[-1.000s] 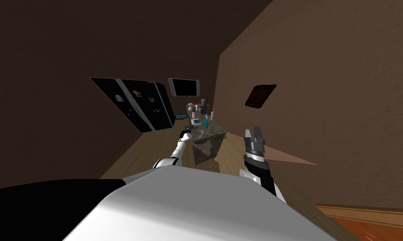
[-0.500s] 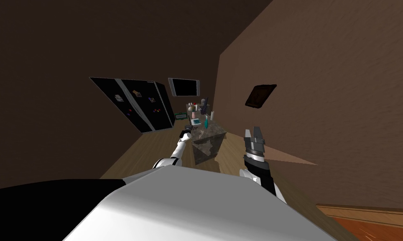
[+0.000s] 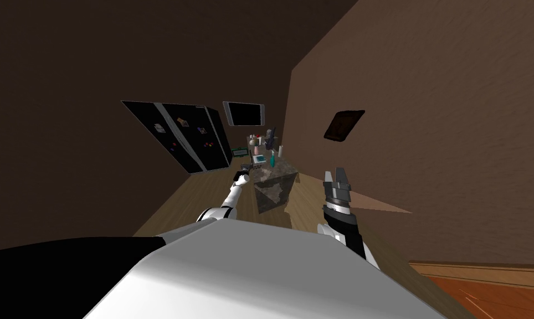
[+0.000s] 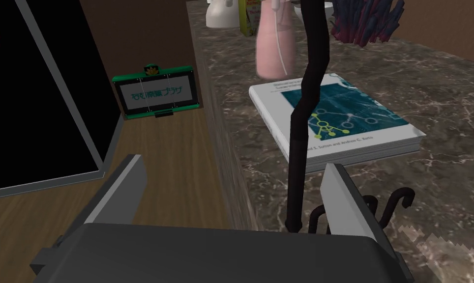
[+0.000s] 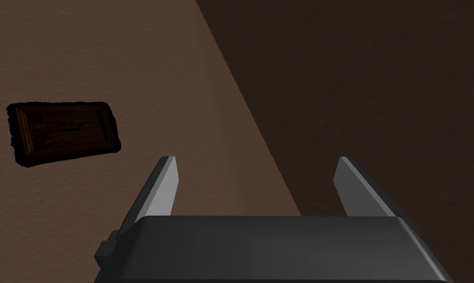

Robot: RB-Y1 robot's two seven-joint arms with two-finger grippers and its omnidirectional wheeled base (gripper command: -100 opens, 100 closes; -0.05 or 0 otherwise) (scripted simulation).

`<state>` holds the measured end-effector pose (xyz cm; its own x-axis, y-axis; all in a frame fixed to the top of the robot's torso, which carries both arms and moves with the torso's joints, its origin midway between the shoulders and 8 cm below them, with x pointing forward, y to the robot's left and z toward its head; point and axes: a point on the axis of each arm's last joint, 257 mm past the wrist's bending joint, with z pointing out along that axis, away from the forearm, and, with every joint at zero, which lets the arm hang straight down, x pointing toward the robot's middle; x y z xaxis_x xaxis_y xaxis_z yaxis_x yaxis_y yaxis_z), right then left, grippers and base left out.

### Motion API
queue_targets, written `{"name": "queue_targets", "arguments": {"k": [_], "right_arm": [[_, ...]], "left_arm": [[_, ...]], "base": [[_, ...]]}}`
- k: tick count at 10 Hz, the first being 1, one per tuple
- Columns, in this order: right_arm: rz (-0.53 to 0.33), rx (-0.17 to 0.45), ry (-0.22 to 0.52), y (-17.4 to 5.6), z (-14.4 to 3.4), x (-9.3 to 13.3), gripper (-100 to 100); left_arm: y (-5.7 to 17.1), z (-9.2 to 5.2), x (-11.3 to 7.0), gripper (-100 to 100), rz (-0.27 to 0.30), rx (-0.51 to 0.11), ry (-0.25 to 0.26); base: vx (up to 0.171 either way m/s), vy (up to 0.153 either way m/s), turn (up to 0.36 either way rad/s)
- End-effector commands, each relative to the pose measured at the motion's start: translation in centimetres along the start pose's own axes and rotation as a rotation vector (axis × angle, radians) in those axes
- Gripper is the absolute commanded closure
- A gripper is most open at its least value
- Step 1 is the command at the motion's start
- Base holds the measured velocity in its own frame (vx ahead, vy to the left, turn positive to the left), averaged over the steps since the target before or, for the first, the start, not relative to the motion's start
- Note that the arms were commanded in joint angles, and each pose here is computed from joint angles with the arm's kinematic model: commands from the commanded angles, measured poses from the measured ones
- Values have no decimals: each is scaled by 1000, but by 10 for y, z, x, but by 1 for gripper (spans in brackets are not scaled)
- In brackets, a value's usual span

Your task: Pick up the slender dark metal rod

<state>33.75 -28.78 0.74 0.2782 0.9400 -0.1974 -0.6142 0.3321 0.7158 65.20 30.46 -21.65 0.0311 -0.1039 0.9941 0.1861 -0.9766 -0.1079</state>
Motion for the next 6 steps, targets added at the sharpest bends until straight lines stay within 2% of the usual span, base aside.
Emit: {"name": "queue_targets", "arguments": {"k": [1, 3, 5, 6], "right_arm": [[0, 0, 0, 0, 0, 0, 0], [0, 0, 0, 0, 0, 0, 0], [0, 0, 0, 0, 0, 0, 0], [0, 0, 0, 0, 0, 0, 0]], "left_arm": [[-15, 3, 0, -100, 37, 10, 5], [-31, 7, 4, -100, 83, 21, 12], [-35, 10, 7, -100, 114, 23, 17], [-33, 12, 10, -100, 126, 22, 24]], "base": [[-139, -11, 21], [-159, 3, 34], [-237, 3, 54], [-236, 72, 80]]}}
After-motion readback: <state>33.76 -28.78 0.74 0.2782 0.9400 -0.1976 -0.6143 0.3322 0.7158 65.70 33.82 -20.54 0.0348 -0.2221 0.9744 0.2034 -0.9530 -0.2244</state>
